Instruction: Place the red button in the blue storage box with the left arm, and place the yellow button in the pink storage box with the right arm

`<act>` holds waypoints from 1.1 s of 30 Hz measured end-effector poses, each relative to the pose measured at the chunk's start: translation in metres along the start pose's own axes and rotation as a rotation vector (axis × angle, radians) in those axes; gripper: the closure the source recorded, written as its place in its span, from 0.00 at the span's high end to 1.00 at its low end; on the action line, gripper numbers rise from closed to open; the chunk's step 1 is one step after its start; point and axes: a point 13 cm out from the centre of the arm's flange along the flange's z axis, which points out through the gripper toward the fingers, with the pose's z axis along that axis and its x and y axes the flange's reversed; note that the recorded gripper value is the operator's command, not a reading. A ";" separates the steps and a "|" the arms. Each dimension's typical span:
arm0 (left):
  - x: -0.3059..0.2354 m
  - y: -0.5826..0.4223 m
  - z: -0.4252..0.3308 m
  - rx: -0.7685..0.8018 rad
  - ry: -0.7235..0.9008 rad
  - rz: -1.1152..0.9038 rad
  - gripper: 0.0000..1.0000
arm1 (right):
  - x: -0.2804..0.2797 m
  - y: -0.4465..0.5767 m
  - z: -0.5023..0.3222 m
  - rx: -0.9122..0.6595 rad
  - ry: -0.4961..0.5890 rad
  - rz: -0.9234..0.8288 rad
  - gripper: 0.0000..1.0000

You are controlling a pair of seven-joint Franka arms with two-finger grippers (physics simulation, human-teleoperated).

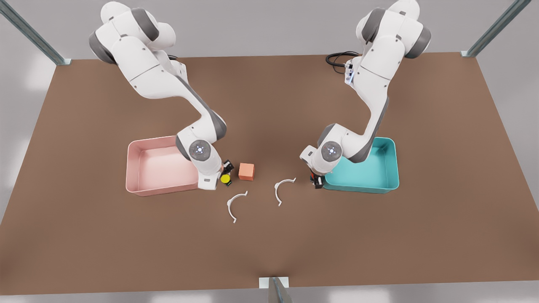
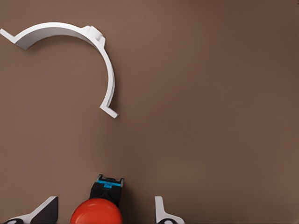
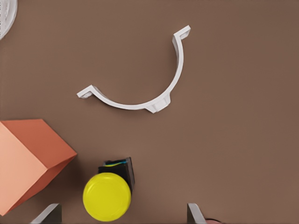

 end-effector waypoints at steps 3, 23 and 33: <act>0.003 -0.001 0.012 0.012 0.004 0.029 0.70 | -0.012 -0.004 0.001 -0.001 -0.038 -0.043 1.00; 0.067 0.014 -0.148 -0.101 -0.070 0.008 0.44 | -0.014 0.011 0.056 0.025 -0.044 -0.325 0.86; 0.116 -0.010 -0.124 0.054 -0.072 -0.077 1.00 | -0.014 0.012 0.066 0.031 -0.051 -0.382 0.36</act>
